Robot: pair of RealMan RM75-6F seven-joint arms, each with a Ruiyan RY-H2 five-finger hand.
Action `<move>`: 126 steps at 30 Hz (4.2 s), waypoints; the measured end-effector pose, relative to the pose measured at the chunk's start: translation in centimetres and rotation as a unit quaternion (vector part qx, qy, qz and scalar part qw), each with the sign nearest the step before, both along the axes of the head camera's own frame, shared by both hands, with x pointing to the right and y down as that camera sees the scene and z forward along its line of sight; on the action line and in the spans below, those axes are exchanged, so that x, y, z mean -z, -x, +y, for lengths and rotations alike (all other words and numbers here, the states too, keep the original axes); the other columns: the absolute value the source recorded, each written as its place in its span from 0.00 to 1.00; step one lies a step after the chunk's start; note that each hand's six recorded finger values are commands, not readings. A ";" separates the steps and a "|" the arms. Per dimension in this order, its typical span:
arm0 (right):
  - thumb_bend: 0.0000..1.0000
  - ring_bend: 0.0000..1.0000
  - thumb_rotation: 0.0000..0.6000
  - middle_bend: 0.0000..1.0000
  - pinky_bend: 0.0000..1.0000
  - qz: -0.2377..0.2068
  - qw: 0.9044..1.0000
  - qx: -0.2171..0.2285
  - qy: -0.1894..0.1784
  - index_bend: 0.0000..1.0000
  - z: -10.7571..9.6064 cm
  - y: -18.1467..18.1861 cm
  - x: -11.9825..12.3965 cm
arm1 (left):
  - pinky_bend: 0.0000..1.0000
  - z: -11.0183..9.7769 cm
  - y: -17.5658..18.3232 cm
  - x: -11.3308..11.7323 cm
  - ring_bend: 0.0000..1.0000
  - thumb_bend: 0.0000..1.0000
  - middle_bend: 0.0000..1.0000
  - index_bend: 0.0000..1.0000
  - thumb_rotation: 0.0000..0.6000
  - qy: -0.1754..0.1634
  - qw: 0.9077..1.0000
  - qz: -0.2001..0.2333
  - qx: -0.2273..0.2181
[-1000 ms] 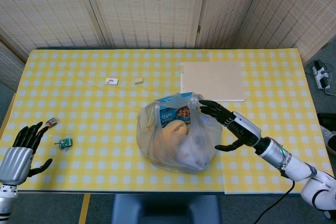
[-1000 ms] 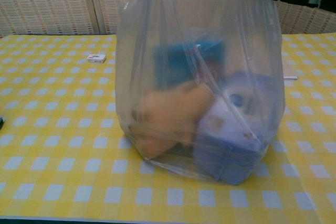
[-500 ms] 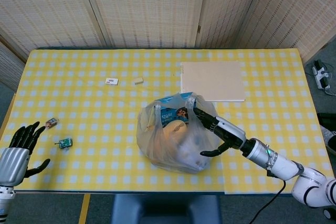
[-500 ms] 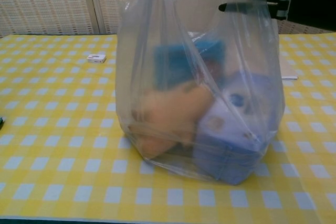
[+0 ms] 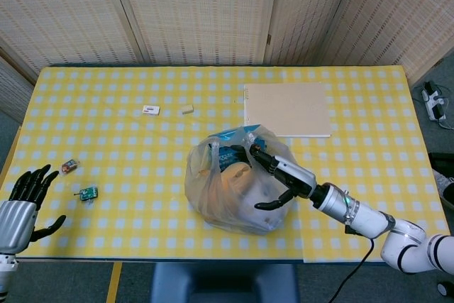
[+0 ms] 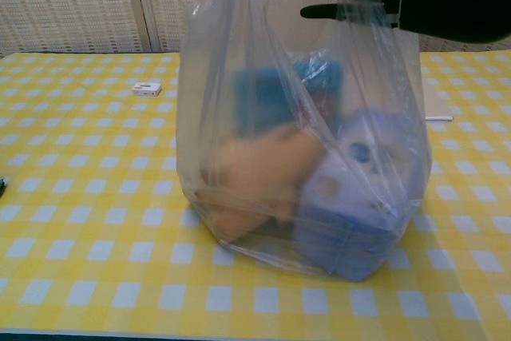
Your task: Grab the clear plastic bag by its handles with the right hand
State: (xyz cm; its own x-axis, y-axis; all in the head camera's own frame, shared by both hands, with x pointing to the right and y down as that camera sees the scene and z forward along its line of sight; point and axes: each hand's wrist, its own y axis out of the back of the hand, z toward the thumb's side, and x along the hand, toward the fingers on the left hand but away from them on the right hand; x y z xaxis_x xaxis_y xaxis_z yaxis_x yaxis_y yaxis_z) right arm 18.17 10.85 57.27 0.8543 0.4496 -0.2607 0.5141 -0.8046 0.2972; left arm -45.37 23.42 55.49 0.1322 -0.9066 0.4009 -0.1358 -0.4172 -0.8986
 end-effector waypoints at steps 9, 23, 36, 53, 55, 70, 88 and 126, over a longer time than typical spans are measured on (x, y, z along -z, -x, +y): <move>0.24 0.04 1.00 0.00 0.00 0.011 1.000 -0.006 -0.004 0.00 -1.2 0.2 -0.6 | 0.00 0.0 0.2 0.2 0.00 0.28 0.00 0.00 1.00 -0.002 1.000 0.000 0.003; 0.24 0.04 1.00 0.00 0.00 -0.003 1.000 0.023 0.008 0.00 -2.0 2.4 -0.2 | 0.00 -0.2 0.4 0.2 0.00 0.28 0.00 0.00 1.00 -0.004 1.000 -0.001 0.009; 0.24 0.04 1.00 0.00 0.00 -0.003 0.999 0.048 0.004 0.00 -1.2 3.4 0.0 | 0.00 -0.3 0.7 0.5 0.00 0.28 0.00 0.00 1.00 -0.009 1.000 0.001 0.014; 0.24 0.04 1.00 0.00 0.00 0.011 0.998 0.051 -0.028 0.00 0.0 1.5 0.3 | 0.00 -0.3 0.6 0.3 0.00 0.28 0.00 0.00 1.00 -0.004 1.000 -0.001 0.013; 0.24 0.04 1.00 0.00 0.00 0.013 0.998 0.049 -0.029 0.00 0.0 1.2 0.4 | 0.00 -0.2 0.6 0.3 0.00 0.28 0.00 0.00 1.00 -0.004 1.000 -0.002 0.013; 0.24 0.04 1.00 0.00 0.00 0.026 0.997 0.068 -0.026 0.00 2.1 0.0 0.0 | 0.00 -0.3 0.7 0.3 0.00 0.28 0.00 0.00 1.00 -0.005 1.000 -0.003 0.015; 0.24 0.04 1.00 0.00 0.00 -0.008 0.996 0.085 -0.016 0.00 0.3 4.8 -0.2 | 0.00 -0.3 0.6 0.3 0.00 0.28 0.00 0.00 1.00 -0.004 1.000 -0.002 0.016; 0.24 0.16 1.00 0.17 0.09 -0.227 0.965 0.038 0.126 0.11 -3.2 12.1 -0.4 | 0.00 -0.2 0.7 0.9 0.00 0.28 0.00 0.00 1.00 -0.010 1.000 0.007 0.017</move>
State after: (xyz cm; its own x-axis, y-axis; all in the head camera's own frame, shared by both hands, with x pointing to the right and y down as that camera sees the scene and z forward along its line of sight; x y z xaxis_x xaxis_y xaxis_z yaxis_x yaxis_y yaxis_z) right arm 6.12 7.68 57.67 0.9346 0.3514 0.0551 0.2266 -0.7076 0.6693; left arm -46.05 23.18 54.59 0.1069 -0.9187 0.3802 -0.1612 -0.3933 -0.9051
